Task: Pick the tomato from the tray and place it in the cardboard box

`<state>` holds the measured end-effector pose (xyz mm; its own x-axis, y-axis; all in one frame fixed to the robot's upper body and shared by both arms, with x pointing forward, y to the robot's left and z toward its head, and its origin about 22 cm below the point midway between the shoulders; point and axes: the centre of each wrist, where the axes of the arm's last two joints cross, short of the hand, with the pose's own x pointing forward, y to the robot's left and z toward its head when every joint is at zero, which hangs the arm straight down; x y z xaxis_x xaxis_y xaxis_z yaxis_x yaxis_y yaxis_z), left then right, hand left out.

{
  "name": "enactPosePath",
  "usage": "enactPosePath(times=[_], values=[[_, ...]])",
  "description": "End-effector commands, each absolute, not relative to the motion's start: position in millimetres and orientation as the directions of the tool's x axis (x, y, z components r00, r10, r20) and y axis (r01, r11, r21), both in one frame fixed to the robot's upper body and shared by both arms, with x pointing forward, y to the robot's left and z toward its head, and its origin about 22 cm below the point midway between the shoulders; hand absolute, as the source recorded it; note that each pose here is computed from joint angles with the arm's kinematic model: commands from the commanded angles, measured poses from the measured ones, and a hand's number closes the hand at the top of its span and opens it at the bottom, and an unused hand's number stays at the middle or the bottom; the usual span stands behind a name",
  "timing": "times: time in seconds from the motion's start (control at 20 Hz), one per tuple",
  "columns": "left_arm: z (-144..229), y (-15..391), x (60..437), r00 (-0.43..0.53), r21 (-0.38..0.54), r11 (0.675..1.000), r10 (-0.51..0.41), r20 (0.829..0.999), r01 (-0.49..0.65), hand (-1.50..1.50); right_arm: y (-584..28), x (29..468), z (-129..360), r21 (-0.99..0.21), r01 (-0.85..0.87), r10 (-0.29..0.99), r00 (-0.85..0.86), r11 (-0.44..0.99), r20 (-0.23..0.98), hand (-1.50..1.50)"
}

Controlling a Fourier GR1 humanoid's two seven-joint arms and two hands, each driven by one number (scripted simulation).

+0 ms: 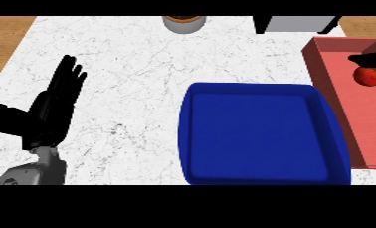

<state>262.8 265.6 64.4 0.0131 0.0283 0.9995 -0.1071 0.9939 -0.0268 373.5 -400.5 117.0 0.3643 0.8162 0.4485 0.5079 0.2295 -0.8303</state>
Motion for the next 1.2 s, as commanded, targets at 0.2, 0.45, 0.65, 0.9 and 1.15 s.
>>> enactPosePath(times=[0.2, 0.45, 0.65, 0.9, 1.15], values=[[64, 258, 265, 0.013, -0.033, 0.991, 0.035, 0.999, -0.130, 0.00, -403, 375, 151, -0.458, 0.710, 0.551, 0.117, 0.535, 0.826, -1.50], [50, 277, 261, 0.023, -0.034, 0.992, 0.037, 0.999, -0.118, 0.00, -432, 344, 130, -0.267, 0.761, 0.417, -0.006, 0.592, 0.909, -1.50], [49, 257, 256, 0.039, -0.025, 0.993, 0.030, 0.999, -0.119, 0.00, -461, 311, 136, -0.202, 0.776, 0.388, -0.059, 0.598, 0.920, -1.50], [53, 251, 269, 0.029, -0.017, 0.993, 0.021, 0.999, -0.118, 0.00, -478, 282, 110, -0.167, 0.817, 0.389, -0.075, 0.552, 0.918, -1.50], [58, 284, 263, 0.013, -0.001, 0.991, 0.003, 1.000, -0.130, 0.00, -517, 246, 101, -0.148, 0.832, 0.392, -0.089, 0.535, 0.916, -1.50]])
